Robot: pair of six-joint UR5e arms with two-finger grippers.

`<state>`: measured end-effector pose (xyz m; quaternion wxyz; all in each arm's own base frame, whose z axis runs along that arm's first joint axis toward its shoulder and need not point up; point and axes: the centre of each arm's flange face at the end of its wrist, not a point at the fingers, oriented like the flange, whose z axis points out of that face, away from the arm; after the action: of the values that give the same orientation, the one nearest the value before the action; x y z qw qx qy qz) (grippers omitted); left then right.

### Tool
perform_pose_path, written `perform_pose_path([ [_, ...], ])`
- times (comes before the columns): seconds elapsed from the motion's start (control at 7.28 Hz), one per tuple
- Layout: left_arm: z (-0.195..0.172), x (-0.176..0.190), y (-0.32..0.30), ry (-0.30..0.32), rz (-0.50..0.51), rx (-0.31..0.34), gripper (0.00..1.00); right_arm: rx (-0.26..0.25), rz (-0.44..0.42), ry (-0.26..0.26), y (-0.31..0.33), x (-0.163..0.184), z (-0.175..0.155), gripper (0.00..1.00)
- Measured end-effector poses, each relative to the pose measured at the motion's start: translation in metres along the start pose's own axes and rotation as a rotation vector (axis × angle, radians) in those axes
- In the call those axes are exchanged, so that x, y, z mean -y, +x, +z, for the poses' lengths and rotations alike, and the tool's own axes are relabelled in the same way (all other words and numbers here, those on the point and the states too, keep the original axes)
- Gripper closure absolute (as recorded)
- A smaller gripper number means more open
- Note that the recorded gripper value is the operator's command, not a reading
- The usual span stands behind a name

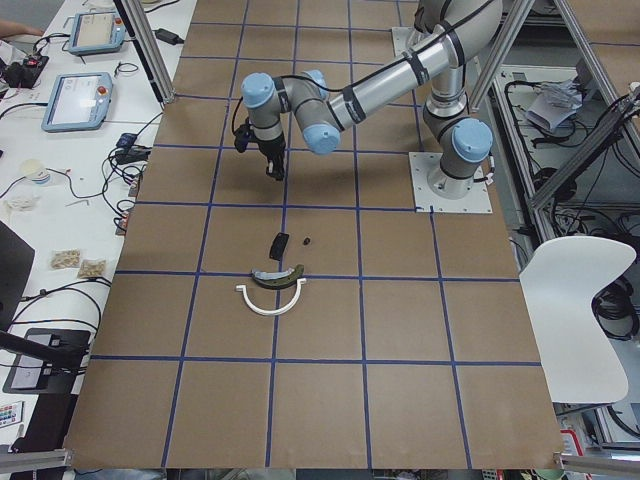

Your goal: Place bearing gear from tray to pile

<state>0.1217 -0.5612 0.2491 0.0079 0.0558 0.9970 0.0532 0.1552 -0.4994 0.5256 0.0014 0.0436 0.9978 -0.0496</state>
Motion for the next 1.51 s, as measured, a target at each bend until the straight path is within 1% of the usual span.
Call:
perform_pose_path([
  [0.14, 0.026, -0.016, -0.025, 0.004, -0.006, -0.002, 0.98, 0.000, -0.002, -0.004, 0.000, 0.000, 0.002, 0.00],
  [0.41, 0.060, -0.036, -0.040, 0.034, 0.015, 0.025, 0.98, 0.000, -0.003, -0.009, 0.000, -0.001, 0.004, 0.00],
  [0.69, 0.066, -0.042, -0.043, 0.040, 0.029, 0.043, 0.98, 0.000, -0.002, -0.009, 0.000, -0.001, 0.004, 0.00],
  [0.96, 0.068, -0.049, -0.055, 0.032, 0.027, 0.050, 0.97, 0.000, -0.001, -0.009, 0.000, -0.001, 0.004, 0.00],
  [1.1, 0.068, -0.053, -0.063, 0.031, 0.019, 0.050, 0.78, 0.000, -0.001, -0.010, 0.000, -0.001, 0.004, 0.00],
  [1.24, 0.069, -0.056, -0.067, 0.029, 0.015, 0.051, 0.69, 0.001, -0.001, -0.009, 0.000, -0.001, 0.004, 0.00],
  [1.37, 0.069, -0.057, -0.068, 0.026, 0.014, 0.051, 0.67, 0.001, -0.001, -0.009, 0.000, -0.002, 0.004, 0.00],
  [1.51, 0.070, -0.056, -0.067, 0.025, 0.013, 0.050, 0.50, 0.000, -0.001, -0.009, 0.000, -0.002, 0.004, 0.00],
])
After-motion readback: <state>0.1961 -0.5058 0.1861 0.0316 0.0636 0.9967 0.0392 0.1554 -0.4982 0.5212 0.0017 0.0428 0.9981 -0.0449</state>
